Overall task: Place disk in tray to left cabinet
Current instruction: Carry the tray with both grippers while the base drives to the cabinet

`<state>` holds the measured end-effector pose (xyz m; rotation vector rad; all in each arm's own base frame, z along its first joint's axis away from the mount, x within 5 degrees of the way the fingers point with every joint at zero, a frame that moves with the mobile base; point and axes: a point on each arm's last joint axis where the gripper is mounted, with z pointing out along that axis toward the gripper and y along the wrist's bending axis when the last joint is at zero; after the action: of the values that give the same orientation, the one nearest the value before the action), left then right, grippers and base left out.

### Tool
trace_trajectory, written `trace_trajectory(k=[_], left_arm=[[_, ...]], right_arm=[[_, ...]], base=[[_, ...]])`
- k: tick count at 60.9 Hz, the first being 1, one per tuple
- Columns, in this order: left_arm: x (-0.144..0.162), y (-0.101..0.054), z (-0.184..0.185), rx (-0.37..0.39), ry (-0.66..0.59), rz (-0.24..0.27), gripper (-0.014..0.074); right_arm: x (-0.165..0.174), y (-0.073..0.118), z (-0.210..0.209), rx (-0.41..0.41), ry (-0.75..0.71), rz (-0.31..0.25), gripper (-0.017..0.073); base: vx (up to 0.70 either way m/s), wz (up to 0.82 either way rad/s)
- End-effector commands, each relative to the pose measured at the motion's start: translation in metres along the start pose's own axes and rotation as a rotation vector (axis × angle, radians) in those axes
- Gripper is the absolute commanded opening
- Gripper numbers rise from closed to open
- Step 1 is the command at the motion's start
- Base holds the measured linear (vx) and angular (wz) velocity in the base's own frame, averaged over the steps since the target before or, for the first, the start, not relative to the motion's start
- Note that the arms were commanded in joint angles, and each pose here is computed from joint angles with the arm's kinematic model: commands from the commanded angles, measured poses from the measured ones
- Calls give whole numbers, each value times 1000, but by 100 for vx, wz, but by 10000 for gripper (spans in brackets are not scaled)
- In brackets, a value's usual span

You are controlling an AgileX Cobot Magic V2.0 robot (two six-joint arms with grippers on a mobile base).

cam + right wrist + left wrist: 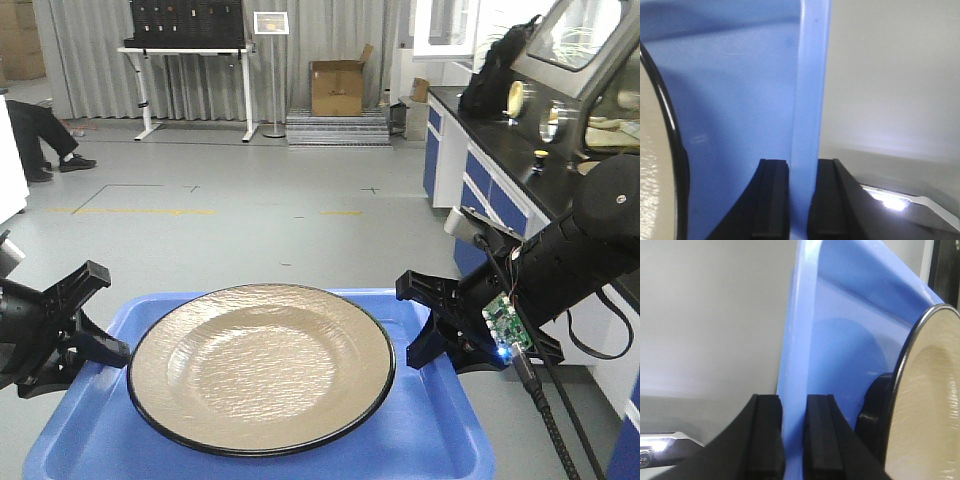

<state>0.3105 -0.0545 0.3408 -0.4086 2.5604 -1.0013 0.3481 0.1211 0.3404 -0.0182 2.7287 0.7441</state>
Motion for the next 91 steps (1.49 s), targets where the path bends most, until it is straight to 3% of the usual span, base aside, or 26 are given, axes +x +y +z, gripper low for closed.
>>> trace_trajectory(k=[1, 39, 91], left_arm=[[12, -41, -17, 241, 19, -62, 0], [12, -41, -17, 241, 19, -62, 0], [12, -41, -17, 241, 19, -62, 0]], right_arm=[[4, 40, -29, -229, -76, 10, -3], [4, 40, -29, -229, -76, 10, -3], [4, 40, -29, -229, -76, 10, -3]], base=[[26, 17], [38, 10], [56, 4]])
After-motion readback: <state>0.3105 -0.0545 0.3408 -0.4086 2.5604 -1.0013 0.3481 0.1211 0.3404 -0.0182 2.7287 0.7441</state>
